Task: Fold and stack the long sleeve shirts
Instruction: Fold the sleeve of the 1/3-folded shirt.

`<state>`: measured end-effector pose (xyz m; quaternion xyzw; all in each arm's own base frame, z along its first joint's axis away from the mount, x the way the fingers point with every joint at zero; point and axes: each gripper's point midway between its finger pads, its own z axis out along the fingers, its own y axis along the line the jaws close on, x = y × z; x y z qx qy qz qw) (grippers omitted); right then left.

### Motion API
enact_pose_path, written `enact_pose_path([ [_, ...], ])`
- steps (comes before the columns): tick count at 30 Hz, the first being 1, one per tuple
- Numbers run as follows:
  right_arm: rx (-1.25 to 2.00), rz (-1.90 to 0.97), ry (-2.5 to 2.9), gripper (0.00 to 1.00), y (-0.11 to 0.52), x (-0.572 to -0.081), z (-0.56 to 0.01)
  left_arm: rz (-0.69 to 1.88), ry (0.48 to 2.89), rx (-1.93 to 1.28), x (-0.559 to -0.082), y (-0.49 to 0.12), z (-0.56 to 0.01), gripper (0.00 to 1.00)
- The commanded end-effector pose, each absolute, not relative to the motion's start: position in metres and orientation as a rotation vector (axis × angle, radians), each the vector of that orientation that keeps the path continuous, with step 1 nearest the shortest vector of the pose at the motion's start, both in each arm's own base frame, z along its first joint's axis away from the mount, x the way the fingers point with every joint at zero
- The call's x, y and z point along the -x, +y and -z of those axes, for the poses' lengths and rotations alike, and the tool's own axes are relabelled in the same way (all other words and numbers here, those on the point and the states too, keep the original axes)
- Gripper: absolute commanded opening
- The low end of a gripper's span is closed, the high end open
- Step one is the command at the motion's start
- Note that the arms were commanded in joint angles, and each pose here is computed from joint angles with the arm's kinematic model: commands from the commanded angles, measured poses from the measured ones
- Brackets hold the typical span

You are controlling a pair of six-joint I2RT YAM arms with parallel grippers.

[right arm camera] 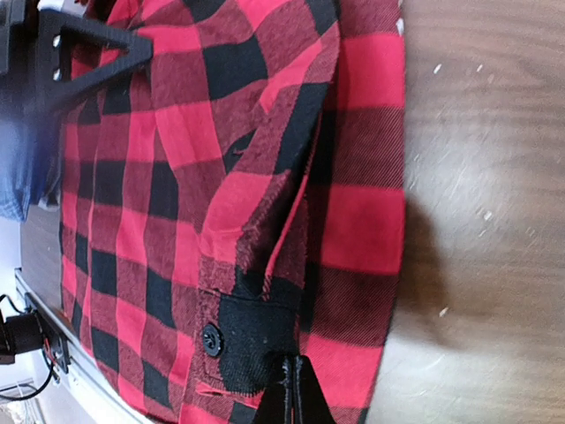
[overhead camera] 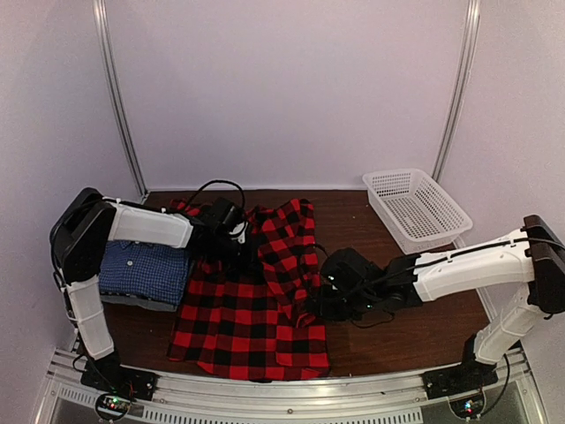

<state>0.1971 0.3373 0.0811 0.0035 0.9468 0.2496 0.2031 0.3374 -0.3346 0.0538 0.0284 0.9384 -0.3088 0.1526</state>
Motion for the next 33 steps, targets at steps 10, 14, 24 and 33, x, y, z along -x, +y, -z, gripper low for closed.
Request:
enact_pose_path([
  [10, -0.007, -0.782, 2.733, 0.00, 0.359, -0.144, -0.059, 0.883, 2.719, -0.281, -0.316, -0.330, -0.061, 0.00],
  [14, -0.019, -0.777, 2.737, 0.00, 0.358, -0.138, -0.056, 0.893, 2.730, -0.292, -0.310, -0.328, -0.057, 0.00],
  [24, -0.037, -0.749, 2.744, 0.00, 0.353, -0.126, -0.053, 0.912, 2.737, -0.327, -0.301, -0.331, -0.053, 0.00],
  [33, -0.034, -0.754, 2.749, 0.00, 0.355, -0.117, -0.052, 0.911, 2.742, -0.329, -0.299, -0.332, -0.050, 0.00],
])
